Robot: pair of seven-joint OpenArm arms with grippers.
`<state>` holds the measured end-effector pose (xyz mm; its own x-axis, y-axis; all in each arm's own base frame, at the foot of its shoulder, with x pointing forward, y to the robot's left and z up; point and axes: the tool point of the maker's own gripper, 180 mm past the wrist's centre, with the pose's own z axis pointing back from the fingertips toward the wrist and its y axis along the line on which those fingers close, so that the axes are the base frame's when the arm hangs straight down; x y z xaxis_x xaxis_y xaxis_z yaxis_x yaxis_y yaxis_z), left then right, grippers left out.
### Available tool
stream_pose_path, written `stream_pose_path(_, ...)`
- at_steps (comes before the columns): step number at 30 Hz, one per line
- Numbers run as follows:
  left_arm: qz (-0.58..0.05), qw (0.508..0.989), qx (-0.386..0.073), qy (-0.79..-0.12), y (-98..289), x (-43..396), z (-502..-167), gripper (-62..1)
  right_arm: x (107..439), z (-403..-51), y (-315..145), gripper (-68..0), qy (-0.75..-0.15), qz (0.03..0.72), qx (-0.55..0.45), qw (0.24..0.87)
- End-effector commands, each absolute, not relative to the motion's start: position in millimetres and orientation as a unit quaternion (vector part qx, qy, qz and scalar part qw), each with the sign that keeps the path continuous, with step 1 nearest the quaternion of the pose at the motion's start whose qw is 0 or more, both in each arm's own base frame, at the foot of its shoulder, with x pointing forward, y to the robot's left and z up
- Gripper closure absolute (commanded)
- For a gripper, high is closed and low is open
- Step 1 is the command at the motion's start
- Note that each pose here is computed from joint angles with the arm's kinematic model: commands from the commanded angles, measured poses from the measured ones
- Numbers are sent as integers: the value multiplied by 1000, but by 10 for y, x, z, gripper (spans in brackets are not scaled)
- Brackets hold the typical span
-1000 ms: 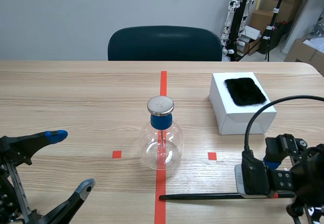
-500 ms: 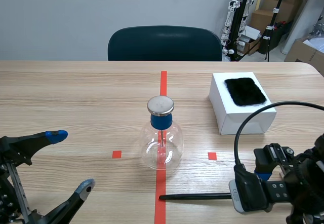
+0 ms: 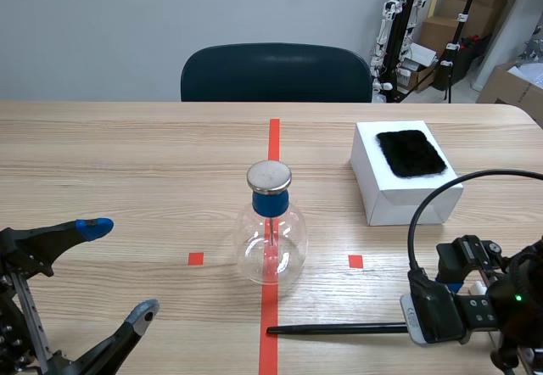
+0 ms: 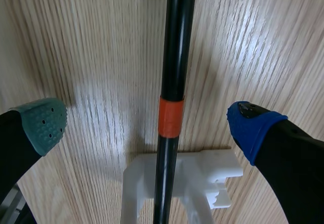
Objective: Do the electroscope experiment. pick up the black charging rod
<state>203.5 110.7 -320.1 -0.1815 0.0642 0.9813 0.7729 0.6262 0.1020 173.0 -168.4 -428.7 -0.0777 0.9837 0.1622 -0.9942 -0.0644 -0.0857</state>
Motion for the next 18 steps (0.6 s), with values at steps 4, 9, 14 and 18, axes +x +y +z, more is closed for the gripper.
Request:
stream_pose_path(4, -310, 557, -298, -710, 1117, 2052, -3145, -623, 1862, -4187, -1637, -679, -109, 727, 31, 677)
stream_pose_path(9, -310, 557, -298, -710, 1117, 2052, -3145, -623, 1857, -4180, -1604, -679, -112, 721, 39, 682)
stream_pose_path(14, -310, 557, -298, -710, 1117, 2052, -3146, -623, 1837, -4162, -1537, -679, -121, 710, 59, 691)
stream_pose_path(18, -310, 557, -298, -710, 1117, 2052, -3145, -623, 1830, -4158, -1521, -679, -122, 707, 65, 694)
